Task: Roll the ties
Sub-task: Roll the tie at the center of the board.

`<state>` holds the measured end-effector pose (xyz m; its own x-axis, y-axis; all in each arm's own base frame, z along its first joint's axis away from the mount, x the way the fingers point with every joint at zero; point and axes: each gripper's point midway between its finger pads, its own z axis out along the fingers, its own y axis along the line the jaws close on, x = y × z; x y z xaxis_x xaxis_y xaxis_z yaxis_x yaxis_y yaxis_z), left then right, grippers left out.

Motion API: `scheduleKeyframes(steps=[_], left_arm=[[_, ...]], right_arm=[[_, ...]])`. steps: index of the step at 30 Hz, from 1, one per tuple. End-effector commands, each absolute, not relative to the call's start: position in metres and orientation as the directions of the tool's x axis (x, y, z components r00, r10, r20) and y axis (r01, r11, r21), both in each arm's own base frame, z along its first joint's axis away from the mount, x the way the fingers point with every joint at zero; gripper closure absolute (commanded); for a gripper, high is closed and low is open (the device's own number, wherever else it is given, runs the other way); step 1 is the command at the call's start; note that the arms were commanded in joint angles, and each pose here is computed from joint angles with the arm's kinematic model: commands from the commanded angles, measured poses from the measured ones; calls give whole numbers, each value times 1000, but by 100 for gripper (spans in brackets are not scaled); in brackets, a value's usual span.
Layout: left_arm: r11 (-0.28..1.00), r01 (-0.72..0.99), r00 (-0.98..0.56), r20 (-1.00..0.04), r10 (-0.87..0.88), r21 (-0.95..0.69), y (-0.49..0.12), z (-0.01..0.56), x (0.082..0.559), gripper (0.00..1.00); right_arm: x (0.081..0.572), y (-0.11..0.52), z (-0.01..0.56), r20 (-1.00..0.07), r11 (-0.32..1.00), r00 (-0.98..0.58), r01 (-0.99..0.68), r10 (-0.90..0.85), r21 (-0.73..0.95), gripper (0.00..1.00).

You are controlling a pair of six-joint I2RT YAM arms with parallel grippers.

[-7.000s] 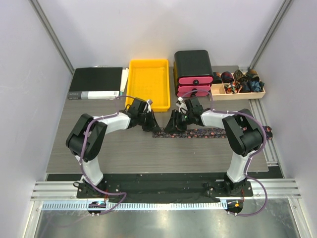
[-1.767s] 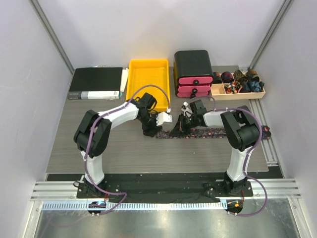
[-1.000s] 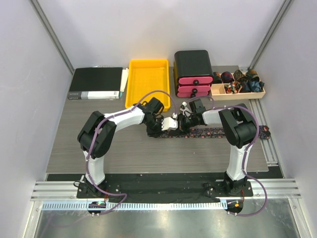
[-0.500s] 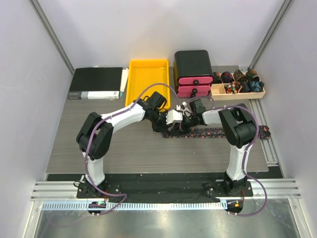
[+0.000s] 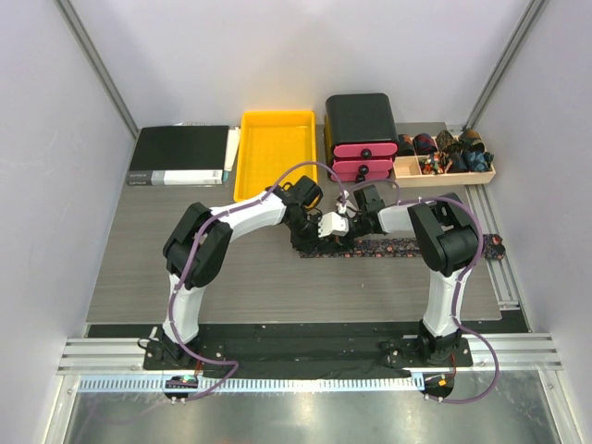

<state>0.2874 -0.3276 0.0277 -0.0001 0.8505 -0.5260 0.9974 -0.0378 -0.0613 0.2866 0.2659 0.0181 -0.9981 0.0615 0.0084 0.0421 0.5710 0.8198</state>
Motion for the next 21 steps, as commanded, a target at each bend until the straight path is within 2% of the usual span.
scheduleKeyframes(steps=[1, 3, 4, 8, 21], left_arm=[[-56, 993, -2, -477, 879, -107, -318, 16, 274, 73], [-57, 992, -1, -467, 884, -109, -315, 15, 273, 72], [-67, 992, 9, -467, 884, -106, -315, 15, 272, 72], [-70, 992, 16, -463, 886, -101, -313, 13, 272, 72], [-69, 992, 13, -457, 889, -106, -313, 9, 271, 69]], right_arm=[[278, 256, 17, 39, 608, -997, 69, 63, 791, 81], [276, 252, 27, 29, 595, -998, 53, 50, 802, 77], [276, 246, 30, 42, 596, -997, 69, 58, 800, 72], [278, 239, 48, 12, 579, -998, 44, 59, 814, 60], [290, 254, 58, -5, 502, -994, 50, 108, 863, 59]])
